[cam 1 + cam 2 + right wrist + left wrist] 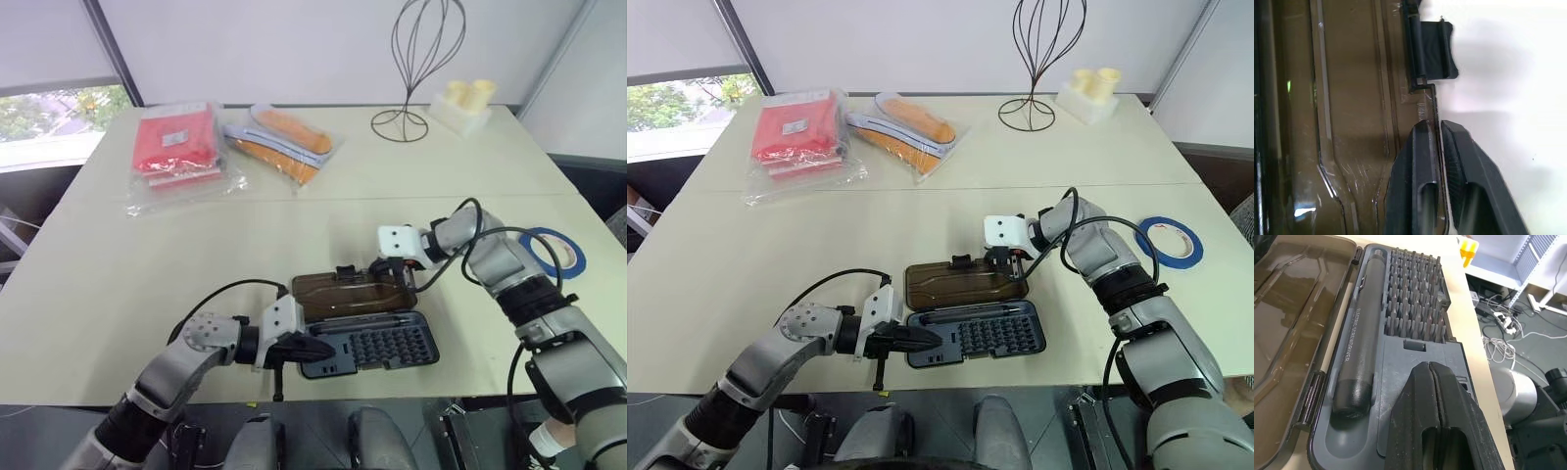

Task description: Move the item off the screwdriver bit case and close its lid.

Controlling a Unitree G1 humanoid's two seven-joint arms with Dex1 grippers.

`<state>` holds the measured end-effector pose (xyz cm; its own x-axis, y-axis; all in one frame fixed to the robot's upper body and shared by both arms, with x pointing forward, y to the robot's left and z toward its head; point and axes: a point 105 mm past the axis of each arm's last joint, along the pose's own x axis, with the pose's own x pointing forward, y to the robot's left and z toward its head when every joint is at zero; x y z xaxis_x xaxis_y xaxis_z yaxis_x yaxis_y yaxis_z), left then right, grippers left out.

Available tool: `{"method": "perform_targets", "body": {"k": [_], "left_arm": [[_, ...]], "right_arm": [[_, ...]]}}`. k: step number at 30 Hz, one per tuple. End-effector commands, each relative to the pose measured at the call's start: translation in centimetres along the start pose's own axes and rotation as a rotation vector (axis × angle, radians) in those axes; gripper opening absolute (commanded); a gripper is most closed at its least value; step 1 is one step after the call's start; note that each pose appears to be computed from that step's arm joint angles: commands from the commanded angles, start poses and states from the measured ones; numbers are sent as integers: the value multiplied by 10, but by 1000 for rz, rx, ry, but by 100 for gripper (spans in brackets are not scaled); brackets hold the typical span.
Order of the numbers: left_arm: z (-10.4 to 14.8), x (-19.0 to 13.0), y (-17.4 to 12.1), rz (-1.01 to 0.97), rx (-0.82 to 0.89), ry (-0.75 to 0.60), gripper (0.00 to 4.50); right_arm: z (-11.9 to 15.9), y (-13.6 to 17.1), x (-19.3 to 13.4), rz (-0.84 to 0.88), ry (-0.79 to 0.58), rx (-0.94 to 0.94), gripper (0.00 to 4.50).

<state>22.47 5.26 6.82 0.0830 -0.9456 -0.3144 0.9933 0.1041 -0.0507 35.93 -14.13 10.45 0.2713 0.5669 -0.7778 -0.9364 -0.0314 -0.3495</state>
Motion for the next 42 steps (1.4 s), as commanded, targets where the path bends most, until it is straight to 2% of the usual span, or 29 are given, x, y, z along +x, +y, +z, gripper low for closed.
{"method": "perform_targets", "body": {"k": [1, 15, 24, 29, 37, 42], "left_arm": [[-6, 1, -2, 10, -14, 23, 0], [-6, -2, 1, 33, -18, 22, 0], [-9, -17, -4, 25, -60, 43, 0], [-12, -33, -2, 71, -91, 50, 0], [-24, -69, 1, 145, -137, 91, 0], [-34, -106, 5, 214, -183, 137, 0]], "right_arm": [[-18, 12, 15, 51, 74, 29, 16], [-13, 9, 16, 35, 62, -10, 16], [-2, 2, 5, -67, 40, -68, 16], [7, -8, -1, -211, 40, -153, 16], [21, -3, -9, -367, 43, -264, 16], [28, -5, -17, -475, 44, -283, 16]]}}
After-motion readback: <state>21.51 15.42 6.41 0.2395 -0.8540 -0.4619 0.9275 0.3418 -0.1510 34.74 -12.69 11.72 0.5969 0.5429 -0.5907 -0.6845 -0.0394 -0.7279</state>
